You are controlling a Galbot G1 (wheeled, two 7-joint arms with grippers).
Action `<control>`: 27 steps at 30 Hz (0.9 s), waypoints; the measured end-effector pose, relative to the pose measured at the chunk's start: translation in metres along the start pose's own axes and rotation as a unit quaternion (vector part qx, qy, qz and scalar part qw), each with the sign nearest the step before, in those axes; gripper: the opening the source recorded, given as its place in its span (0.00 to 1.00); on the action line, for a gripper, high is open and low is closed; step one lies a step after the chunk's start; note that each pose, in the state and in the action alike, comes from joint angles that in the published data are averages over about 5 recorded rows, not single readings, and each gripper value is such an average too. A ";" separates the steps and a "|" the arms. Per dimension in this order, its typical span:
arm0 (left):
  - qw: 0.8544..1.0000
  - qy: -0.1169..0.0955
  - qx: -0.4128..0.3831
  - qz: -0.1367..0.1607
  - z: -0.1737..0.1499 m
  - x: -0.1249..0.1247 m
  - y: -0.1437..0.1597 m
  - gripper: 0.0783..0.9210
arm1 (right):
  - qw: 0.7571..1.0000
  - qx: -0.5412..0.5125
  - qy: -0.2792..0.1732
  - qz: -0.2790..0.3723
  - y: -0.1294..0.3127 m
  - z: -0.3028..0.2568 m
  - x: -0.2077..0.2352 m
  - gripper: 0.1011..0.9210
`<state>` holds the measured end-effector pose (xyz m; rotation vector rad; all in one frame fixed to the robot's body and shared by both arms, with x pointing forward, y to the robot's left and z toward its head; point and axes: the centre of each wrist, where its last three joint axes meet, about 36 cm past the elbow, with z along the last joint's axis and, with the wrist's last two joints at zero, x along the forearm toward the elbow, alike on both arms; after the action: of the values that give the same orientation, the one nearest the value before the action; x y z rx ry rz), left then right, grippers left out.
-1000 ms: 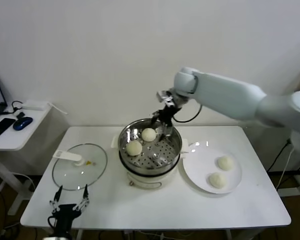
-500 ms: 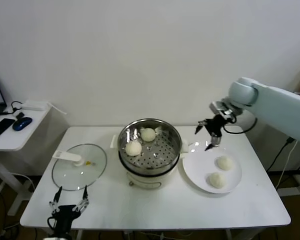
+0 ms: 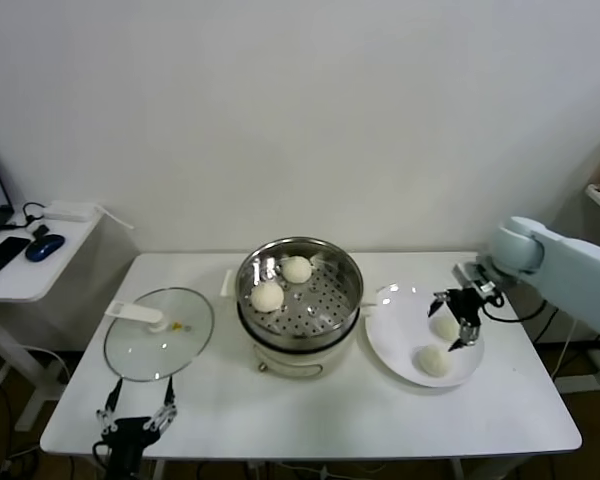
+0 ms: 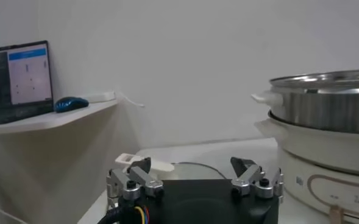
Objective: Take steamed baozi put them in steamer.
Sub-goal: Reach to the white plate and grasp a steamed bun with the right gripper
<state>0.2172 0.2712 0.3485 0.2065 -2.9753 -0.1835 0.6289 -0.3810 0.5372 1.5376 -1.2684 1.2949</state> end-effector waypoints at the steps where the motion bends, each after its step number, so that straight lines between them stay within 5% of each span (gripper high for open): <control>1: 1.000 0.001 0.000 0.000 0.001 0.001 0.000 0.88 | 1.000 -0.002 0.001 -0.002 0.002 0.002 -0.006 0.88; 27: 1.000 0.011 0.000 -0.002 0.007 0.003 0.002 0.88 | 0.999 -0.018 0.019 -0.022 0.005 0.012 -0.080 0.88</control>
<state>0.2124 0.2734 0.3421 0.2145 -2.9533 -0.1794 0.6274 -0.3757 0.4559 1.5012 -1.2199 1.2606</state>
